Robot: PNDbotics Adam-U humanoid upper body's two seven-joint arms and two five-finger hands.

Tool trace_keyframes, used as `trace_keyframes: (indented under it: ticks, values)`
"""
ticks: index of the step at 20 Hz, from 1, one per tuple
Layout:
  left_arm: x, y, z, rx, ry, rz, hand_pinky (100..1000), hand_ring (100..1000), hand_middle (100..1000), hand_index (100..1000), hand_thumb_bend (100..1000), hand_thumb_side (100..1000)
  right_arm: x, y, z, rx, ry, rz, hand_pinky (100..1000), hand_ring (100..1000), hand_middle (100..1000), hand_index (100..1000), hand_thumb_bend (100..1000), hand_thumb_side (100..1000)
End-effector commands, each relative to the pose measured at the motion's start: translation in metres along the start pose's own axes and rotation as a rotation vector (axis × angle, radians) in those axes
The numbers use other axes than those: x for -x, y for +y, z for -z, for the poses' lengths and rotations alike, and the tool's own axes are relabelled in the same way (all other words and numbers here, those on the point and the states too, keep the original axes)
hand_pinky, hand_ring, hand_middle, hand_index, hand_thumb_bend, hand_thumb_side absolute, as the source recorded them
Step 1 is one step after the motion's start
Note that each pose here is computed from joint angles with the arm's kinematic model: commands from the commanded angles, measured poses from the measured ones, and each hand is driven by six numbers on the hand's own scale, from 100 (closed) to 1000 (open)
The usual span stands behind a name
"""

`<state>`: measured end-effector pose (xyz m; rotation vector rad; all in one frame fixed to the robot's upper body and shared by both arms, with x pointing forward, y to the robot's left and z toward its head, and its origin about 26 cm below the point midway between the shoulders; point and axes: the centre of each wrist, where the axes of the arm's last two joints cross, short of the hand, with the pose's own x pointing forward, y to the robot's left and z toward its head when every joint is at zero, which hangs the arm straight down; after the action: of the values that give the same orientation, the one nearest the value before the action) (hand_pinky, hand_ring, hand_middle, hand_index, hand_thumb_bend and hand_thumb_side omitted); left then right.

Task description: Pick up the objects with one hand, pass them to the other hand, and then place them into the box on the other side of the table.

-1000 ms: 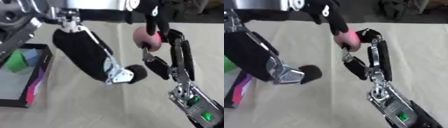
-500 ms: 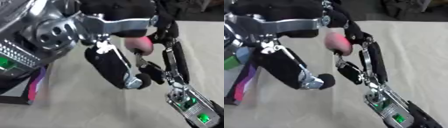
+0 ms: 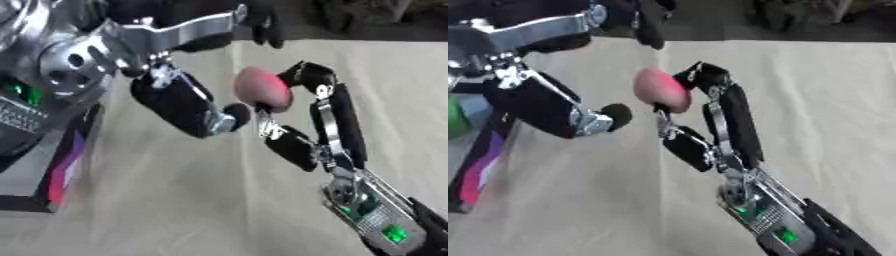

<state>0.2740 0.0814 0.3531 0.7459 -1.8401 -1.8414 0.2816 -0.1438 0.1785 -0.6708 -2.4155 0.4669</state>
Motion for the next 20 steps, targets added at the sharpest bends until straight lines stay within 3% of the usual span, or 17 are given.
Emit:
trace_keyframes:
  ticks: [1,6,11,18,20]
  values:
    - [0.017,0.001,0.005,-0.025,0.076,0.006,806,995,733,821,323,146,-0.007,-0.004,0.006,0.030,-0.069,0.005,666,556,488,522,100,100]
    - [0.045,-0.014,0.020,0.005,0.145,-0.034,815,1000,720,819,309,180,-0.008,-0.003,0.008,0.045,-0.115,0.013,664,556,487,522,100,100]
    - [0.062,-0.026,0.027,0.037,0.142,-0.092,819,1000,706,842,350,249,-0.009,-0.003,0.009,0.024,-0.145,0.027,665,554,486,521,100,100]
    - [0.071,-0.034,0.029,0.055,0.089,-0.129,823,1000,697,861,391,290,-0.010,-0.003,0.010,-0.005,-0.156,0.029,666,555,487,522,100,100]
    - [0.062,-0.034,0.031,0.056,0.041,-0.127,832,1000,717,900,411,279,-0.011,-0.002,0.010,-0.024,-0.168,0.030,671,559,488,523,100,100]
